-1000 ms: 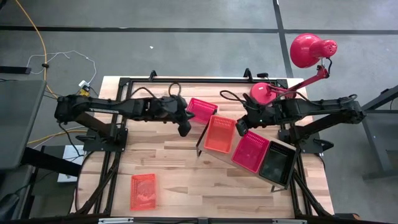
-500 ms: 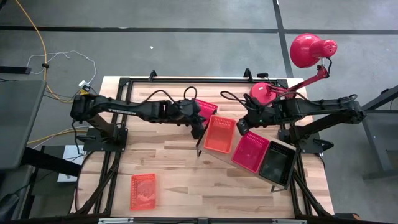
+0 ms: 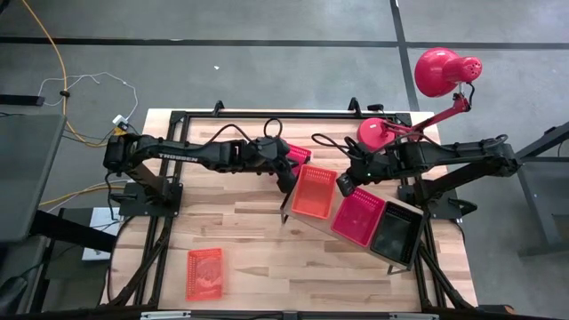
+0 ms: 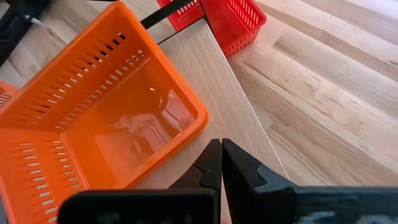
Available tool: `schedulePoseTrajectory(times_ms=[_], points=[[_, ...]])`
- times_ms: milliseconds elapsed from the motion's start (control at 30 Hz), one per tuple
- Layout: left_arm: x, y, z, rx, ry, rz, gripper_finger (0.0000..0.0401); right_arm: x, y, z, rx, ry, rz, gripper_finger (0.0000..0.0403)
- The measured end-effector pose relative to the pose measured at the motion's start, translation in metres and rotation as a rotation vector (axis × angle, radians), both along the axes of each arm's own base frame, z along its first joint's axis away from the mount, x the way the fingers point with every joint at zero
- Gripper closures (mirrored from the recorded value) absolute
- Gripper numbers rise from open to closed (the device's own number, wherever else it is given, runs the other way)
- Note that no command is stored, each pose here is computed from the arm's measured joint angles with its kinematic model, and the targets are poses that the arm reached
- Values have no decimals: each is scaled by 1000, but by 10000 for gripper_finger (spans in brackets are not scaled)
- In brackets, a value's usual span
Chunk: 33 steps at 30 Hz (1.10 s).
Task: Stack baskets on shelf by color
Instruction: Stack the top orange bin on the orange bin on the shelf
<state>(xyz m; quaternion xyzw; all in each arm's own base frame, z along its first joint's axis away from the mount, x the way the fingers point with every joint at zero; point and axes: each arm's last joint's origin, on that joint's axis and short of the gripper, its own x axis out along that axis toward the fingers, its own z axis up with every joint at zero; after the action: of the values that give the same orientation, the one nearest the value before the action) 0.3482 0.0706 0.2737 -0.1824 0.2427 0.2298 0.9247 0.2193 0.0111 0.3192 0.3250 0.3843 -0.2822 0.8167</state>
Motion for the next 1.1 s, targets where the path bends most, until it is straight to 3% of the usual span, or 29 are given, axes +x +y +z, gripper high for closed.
schedulePoseTrajectory(times_ms=[400, 1100], points=[[12, -5, -14, -65, -11, -10, 401, 0, -1, 0, -31, -3, -19, 403], [17, -7, -6, -58, -107, -83, 401, 0, 0, 0, -22, 0, -3, 403]])
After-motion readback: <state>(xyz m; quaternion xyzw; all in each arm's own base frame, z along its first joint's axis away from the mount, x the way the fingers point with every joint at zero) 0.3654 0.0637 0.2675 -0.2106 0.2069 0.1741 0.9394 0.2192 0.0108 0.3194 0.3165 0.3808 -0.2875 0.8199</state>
